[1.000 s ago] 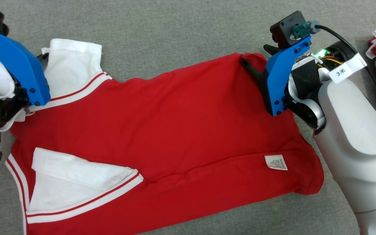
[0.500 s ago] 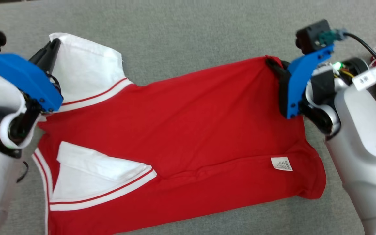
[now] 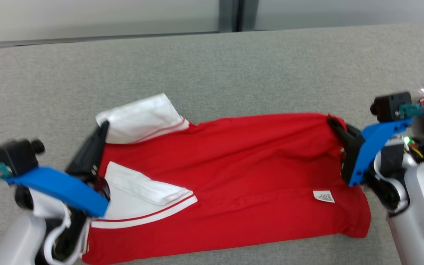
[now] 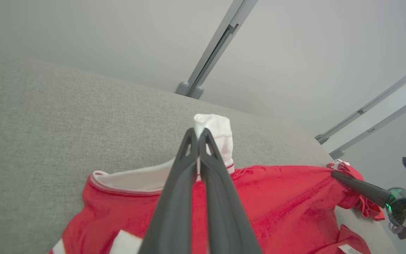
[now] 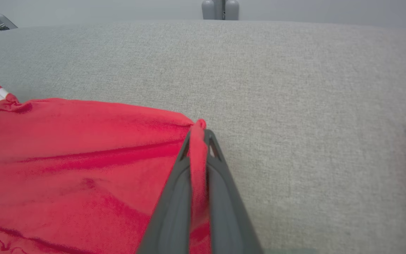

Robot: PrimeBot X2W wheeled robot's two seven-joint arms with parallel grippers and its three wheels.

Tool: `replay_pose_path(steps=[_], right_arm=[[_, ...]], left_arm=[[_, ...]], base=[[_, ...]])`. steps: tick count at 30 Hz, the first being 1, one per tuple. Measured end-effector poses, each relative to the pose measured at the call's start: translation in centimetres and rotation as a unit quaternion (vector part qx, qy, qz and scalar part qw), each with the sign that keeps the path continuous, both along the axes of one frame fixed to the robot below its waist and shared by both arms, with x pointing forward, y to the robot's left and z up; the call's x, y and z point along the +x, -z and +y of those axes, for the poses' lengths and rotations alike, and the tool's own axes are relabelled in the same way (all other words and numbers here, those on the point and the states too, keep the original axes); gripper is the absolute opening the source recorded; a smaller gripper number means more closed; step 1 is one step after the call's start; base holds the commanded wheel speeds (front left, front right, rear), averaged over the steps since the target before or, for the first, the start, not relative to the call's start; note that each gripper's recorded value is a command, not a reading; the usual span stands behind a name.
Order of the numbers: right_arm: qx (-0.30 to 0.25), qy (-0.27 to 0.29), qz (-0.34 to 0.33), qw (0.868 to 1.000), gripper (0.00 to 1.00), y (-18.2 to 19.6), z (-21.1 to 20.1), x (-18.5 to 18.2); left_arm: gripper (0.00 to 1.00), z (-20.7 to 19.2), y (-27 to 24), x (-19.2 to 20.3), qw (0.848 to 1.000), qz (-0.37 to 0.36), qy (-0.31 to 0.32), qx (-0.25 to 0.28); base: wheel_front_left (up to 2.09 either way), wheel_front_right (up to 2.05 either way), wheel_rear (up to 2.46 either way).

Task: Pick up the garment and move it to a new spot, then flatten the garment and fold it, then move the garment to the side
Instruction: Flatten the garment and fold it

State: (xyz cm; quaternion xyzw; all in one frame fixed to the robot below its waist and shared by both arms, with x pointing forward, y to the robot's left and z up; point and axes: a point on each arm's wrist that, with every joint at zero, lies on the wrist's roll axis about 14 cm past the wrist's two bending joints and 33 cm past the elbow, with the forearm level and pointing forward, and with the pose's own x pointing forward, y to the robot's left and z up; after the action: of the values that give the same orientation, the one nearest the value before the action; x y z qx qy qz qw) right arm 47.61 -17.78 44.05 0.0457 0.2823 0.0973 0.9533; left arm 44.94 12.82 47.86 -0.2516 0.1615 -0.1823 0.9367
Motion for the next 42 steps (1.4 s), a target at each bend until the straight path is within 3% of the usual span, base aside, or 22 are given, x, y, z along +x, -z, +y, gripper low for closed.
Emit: replay_pose_path(steps=[11,17,22,23,24,25,26,27,28,35,42], right_arm=[[0.022,0.011,0.028,0.999,0.00,1.6,0.6,-4.2],[0.018,-0.003,0.005,1.000,0.00,0.7,1.5,-4.1],[-0.006,-0.009,0.042,0.999,0.00,2.2,1.0,-5.3],[-0.006,-0.010,0.059,0.998,0.26,2.9,1.1,-5.8],[-0.006,-0.010,0.078,0.997,1.00,3.6,1.1,-6.5],[-0.002,-0.007,0.085,0.996,1.00,3.9,1.1,-7.0],[0.005,-0.004,0.084,0.996,1.00,3.8,1.1,-7.1],[0.008,-0.003,0.079,0.997,1.00,3.5,1.2,-7.0],[0.012,0.002,0.072,0.997,1.00,3.2,1.0,-6.9],[0.043,0.057,-0.005,0.997,1.00,-0.1,-0.6,-6.6],[0.050,0.102,-0.028,0.993,1.00,-1.0,-2.2,-7.5]], left_arm=[[0.00,0.5,1.0,-9.5,0.994,0.088,-0.039,-0.052],[0.00,1.2,0.8,-11.2,0.991,0.095,-0.062,-0.067],[0.00,1.4,2.0,-12.1,0.989,0.120,-0.064,-0.058],[0.00,1.4,2.6,-12.4,0.988,0.132,-0.063,-0.053],[0.00,1.5,3.2,-12.8,0.986,0.144,-0.063,-0.046],[0.00,1.5,3.8,-13.2,0.985,0.157,-0.062,-0.039],[0.49,1.5,4.3,-13.6,0.983,0.170,-0.058,-0.033],[0.78,1.5,4.7,-13.9,0.982,0.180,-0.057,-0.029],[1.00,1.6,5.0,-14.2,0.981,0.184,-0.059,-0.025],[1.00,4.6,2.7,-11.2,0.991,0.058,-0.109,0.048],[1.00,5.5,0.7,-6.9,0.983,-0.058,-0.129,0.120]], base=[[0.00,0.00,0.00],[0.00,0.00,0.00],[0.00,0.00,0.00],[0.00,0.00,0.00],[0.00,0.00,0.00],[0.00,0.00,0.00],[0.00,0.00,0.00],[0.00,0.00,0.00],[0.00,0.00,0.00],[0.00,0.00,0.00],[0.00,0.00,0.00]])
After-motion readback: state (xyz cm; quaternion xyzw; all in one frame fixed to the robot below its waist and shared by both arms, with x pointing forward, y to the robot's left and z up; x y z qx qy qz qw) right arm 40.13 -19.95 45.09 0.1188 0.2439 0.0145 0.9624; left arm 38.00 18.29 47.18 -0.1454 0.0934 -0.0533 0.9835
